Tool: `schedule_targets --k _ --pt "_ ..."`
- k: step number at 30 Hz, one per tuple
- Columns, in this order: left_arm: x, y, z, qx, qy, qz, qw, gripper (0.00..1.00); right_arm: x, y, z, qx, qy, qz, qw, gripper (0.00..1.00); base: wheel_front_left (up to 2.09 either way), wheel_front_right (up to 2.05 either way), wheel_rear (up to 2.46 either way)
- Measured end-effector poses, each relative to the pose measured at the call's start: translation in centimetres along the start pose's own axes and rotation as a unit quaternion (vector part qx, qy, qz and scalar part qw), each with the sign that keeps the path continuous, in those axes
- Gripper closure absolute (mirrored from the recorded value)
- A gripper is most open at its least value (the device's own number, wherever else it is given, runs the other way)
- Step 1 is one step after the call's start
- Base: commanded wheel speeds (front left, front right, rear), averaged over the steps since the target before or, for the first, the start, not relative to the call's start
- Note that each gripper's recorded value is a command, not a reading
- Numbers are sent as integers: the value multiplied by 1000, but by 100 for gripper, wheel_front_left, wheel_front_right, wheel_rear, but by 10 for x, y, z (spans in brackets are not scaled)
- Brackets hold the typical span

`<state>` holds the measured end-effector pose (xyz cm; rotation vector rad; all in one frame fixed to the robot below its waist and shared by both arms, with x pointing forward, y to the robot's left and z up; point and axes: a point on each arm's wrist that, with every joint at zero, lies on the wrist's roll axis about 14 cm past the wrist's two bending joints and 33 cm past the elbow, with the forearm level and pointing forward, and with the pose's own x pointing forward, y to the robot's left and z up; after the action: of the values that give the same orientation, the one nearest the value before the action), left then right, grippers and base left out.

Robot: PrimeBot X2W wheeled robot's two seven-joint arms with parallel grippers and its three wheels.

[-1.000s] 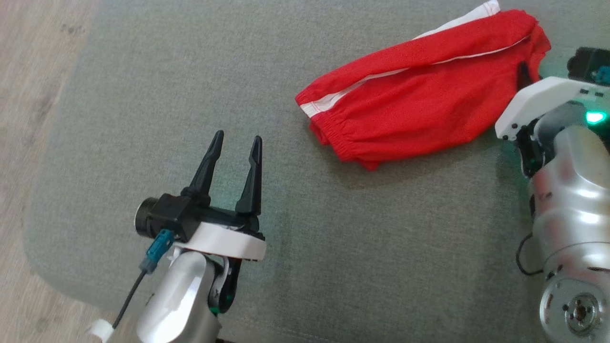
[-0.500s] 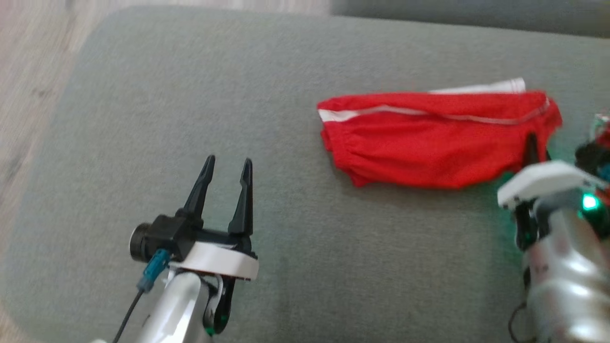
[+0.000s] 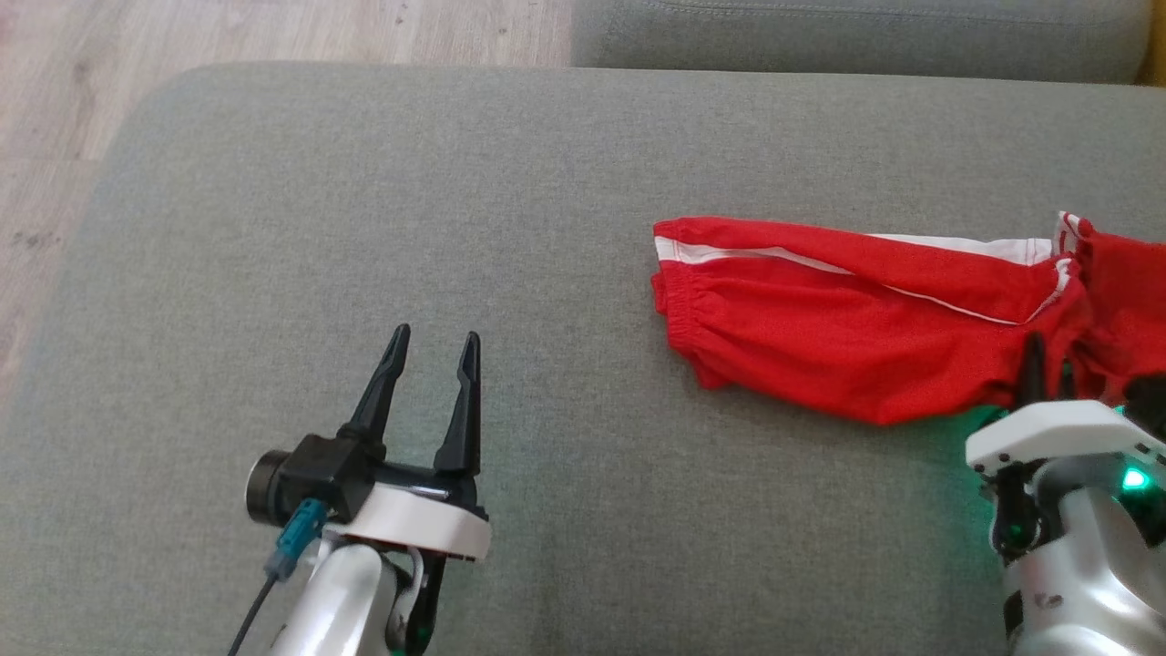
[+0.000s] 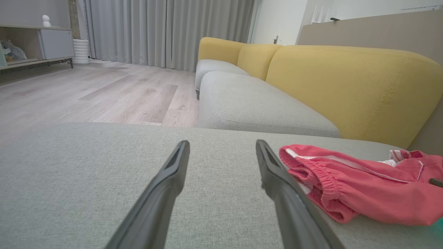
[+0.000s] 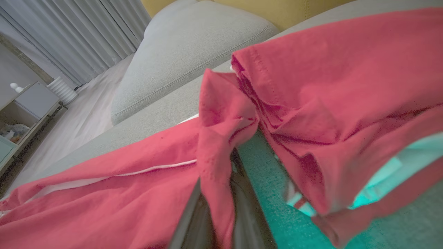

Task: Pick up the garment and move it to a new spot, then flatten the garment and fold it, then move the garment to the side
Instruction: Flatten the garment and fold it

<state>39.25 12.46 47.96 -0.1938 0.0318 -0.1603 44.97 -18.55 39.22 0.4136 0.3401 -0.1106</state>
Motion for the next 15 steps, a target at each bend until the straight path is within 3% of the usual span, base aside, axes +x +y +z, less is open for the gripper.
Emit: schedule_targets --k 8,15 --pt "-1 -1 -3 7 5 -4 1000 0 3 33 11 12 -29 49 998 100 0 0 0" --pt "-8 3 3 12 -2 0 1000 0 3 94 34 10 -63 132 989 100 0 0 0"
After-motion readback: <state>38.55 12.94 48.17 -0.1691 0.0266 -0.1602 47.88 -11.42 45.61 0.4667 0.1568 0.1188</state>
